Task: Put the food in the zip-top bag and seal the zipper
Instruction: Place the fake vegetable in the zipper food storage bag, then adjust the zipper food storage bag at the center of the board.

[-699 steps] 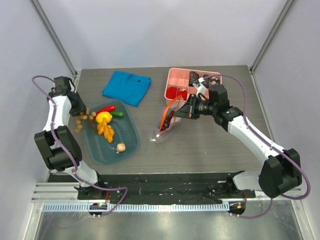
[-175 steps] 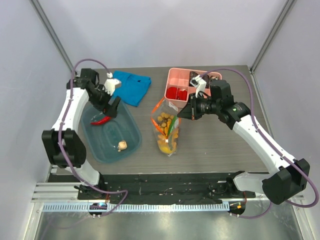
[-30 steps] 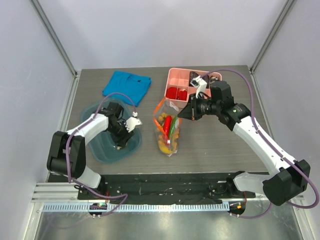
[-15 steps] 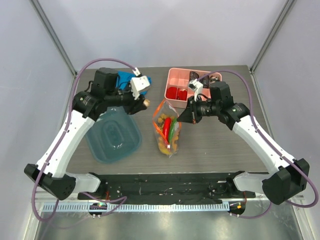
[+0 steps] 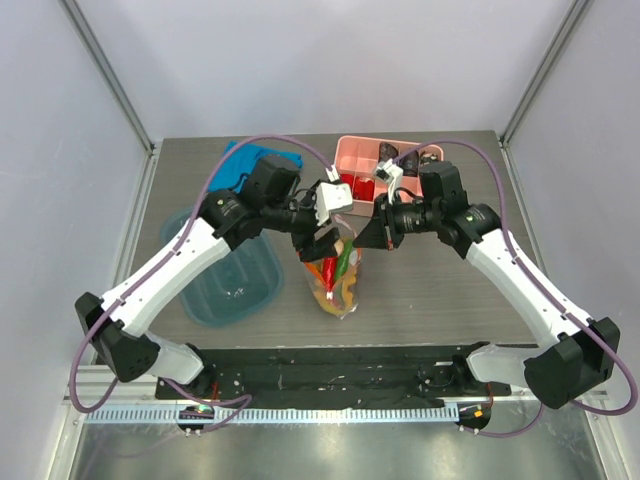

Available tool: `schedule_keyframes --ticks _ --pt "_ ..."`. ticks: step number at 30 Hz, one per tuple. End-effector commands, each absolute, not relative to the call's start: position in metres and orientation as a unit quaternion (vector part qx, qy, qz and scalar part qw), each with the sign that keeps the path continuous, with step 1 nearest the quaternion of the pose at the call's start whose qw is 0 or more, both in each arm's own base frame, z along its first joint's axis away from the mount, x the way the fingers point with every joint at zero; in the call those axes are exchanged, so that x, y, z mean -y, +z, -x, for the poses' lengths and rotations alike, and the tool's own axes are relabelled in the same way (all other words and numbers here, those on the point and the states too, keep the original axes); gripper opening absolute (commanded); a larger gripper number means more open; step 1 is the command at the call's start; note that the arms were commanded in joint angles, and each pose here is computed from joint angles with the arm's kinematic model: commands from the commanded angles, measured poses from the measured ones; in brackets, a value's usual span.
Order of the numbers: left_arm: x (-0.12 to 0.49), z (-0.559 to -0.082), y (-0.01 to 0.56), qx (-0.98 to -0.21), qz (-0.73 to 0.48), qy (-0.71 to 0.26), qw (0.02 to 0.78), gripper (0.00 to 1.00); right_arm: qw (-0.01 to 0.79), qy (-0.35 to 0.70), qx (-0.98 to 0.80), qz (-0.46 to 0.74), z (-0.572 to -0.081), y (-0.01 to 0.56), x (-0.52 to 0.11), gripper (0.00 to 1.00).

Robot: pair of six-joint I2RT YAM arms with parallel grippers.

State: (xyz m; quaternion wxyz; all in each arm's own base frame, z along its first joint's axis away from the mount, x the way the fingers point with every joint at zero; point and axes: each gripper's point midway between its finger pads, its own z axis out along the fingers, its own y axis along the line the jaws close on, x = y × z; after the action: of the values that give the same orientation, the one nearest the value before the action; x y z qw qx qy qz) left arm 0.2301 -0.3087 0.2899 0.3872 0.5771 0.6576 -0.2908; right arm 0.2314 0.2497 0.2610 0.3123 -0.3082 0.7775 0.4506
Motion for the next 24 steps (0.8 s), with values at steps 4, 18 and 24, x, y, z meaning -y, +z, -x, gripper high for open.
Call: schedule_keyframes --ticks 4,18,24 --pt "0.287 -0.205 0.297 -0.605 -0.649 -0.269 0.375 1.00 0.339 0.461 -0.740 0.354 -0.227 0.285 -0.253 0.01" --pt "0.271 -0.186 0.246 -0.471 -0.806 -0.190 0.304 0.87 0.331 0.467 -0.721 0.391 -0.230 0.282 -0.260 0.01" --pt "0.288 -0.180 0.221 -0.429 -0.838 -0.169 0.290 0.66 0.328 0.468 -0.715 0.403 -0.235 0.283 -0.266 0.01"
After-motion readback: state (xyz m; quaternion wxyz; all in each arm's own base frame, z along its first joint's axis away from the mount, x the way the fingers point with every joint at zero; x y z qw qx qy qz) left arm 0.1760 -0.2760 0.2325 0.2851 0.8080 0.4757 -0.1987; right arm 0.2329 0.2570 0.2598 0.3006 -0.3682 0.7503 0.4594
